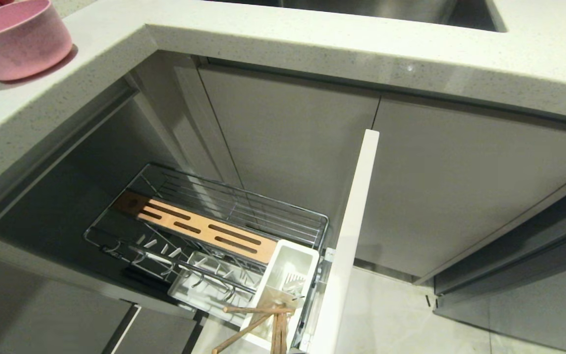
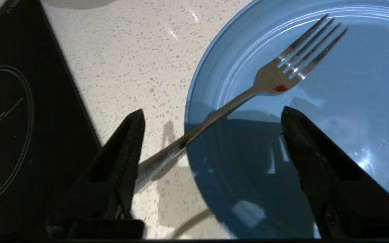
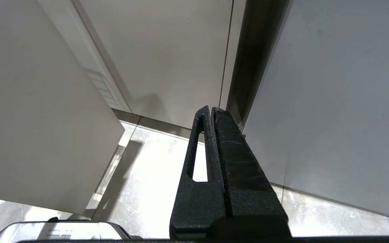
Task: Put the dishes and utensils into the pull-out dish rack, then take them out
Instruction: Pick up the fork and place it in the cupboard
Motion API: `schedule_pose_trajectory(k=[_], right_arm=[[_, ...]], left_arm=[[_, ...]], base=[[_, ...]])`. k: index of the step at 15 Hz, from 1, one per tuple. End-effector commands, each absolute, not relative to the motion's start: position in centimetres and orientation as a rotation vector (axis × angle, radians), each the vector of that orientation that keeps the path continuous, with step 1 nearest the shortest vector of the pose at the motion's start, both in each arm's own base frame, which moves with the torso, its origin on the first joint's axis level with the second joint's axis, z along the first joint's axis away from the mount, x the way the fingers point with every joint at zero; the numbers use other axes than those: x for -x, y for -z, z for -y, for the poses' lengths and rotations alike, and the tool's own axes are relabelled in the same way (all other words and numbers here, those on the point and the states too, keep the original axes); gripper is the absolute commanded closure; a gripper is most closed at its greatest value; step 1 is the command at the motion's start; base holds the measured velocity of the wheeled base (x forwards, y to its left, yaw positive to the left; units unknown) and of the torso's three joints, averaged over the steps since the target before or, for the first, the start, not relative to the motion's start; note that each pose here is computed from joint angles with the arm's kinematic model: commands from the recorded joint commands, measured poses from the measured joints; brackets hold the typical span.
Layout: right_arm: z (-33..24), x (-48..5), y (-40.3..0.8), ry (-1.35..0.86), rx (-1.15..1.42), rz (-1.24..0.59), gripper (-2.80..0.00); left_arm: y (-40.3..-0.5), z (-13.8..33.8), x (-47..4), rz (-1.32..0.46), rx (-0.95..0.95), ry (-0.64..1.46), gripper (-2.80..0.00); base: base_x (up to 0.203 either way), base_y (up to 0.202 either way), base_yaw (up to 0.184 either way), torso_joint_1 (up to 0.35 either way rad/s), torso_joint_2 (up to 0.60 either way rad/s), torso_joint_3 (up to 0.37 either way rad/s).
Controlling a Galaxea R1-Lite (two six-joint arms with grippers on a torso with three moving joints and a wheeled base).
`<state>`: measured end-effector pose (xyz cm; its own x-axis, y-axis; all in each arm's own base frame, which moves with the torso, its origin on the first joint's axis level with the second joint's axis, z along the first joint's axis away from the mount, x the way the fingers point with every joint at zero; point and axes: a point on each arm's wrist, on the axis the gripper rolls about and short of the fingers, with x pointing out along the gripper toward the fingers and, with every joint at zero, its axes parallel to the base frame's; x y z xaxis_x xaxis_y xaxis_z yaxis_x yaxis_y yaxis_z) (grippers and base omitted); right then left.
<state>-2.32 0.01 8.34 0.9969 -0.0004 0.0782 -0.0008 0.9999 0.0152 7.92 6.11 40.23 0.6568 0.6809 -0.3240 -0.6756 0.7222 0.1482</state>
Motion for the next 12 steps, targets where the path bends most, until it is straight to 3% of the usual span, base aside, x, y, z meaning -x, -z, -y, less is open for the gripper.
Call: schedule_pose_trajectory(k=[1,8,12], right_arm=[[0.0,2.1,-7.6,0.0,-0.015,0.054,0.0],[0.0,2.1,-7.6,0.0,-0.015,0.054,0.0],[0.0,2.1,-7.6,0.0,-0.015,0.054,0.0]], left_arm=[[-40.0,-7.2,-9.4,-0.41,-0.006,-0.759,-2.8],[-40.0,-5.9,-8.6,-0.356,0.044,-0.511,-2.8],[-39.1,-5.8,-8.4,-0.381,0.084,-0.512,-2.8]], base=[[0.0,0.0,0.0,0.0,0.0,0.0],[0.0,0.0,0.0,0.0,0.0,0.0],[0.0,0.0,0.0,0.0,0.0,0.0]])
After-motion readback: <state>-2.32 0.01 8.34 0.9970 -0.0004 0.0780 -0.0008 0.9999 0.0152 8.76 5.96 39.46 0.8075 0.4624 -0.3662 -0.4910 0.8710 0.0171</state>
